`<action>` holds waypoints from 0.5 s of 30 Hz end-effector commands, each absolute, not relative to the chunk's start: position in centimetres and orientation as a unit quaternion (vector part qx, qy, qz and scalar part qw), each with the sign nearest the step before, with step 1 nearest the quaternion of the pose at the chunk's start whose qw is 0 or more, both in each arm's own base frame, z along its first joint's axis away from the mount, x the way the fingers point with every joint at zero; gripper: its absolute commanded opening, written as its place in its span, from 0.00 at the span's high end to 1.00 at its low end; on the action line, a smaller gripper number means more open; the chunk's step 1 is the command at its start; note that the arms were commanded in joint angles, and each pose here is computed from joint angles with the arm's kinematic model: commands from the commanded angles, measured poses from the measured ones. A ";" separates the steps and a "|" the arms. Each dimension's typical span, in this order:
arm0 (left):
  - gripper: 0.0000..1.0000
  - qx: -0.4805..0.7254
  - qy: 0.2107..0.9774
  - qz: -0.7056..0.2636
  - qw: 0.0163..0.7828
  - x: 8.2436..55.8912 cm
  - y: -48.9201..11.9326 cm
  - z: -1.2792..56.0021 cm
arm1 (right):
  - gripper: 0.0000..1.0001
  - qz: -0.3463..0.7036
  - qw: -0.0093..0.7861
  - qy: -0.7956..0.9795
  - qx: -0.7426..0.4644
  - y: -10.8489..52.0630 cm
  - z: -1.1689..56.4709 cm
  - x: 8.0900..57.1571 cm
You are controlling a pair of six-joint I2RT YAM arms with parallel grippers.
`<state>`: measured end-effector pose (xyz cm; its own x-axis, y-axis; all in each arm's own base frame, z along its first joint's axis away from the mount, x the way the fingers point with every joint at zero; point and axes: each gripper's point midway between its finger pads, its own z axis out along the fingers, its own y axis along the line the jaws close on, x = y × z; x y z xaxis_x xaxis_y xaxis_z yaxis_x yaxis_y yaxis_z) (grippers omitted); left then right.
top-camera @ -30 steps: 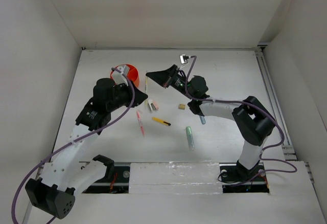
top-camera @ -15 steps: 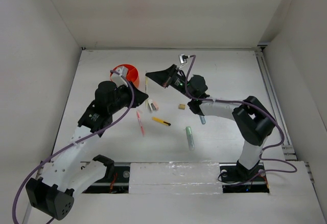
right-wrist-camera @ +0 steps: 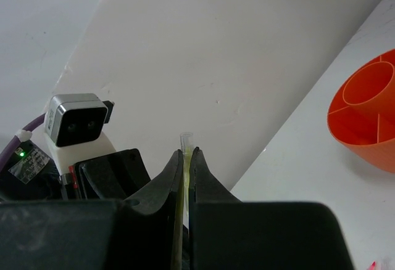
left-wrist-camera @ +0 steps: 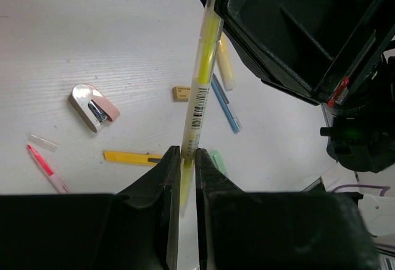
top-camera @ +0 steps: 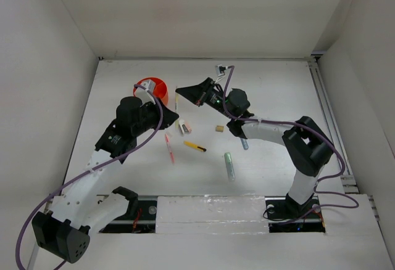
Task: Sort the stationery into containers
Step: Cap the pen
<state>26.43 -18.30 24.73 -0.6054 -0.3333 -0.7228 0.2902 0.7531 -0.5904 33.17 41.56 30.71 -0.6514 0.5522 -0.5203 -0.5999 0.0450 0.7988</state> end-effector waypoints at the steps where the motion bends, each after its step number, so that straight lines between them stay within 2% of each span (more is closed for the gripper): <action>1: 1.00 -0.037 0.712 -0.352 0.606 30.5 -16.5 35.1 | 1.00 0.714 0.333 0.603 -0.122 43.8 29.9 26.9; 6: 1.00 -0.014 0.724 -0.363 0.586 30.0 -17.4 33.3 | 0.94 0.745 0.344 0.559 -0.124 43.3 31.8 26.8; 11: 1.00 -0.019 0.729 -0.364 0.579 29.8 -17.4 32.0 | 0.83 0.760 0.353 0.529 -0.131 42.4 33.9 27.0; 13: 1.00 -0.023 0.729 -0.367 0.577 29.8 -17.4 32.1 | 0.74 0.761 0.360 0.523 -0.135 42.1 34.4 27.3; 14: 1.00 -0.023 0.732 -0.366 0.574 29.9 -17.5 31.8 | 0.65 0.763 0.363 0.517 -0.138 42.0 34.7 27.2; 15: 1.00 -0.023 0.732 -0.366 0.574 30.0 -17.5 31.6 | 0.60 0.766 0.361 0.514 -0.137 42.0 35.1 27.2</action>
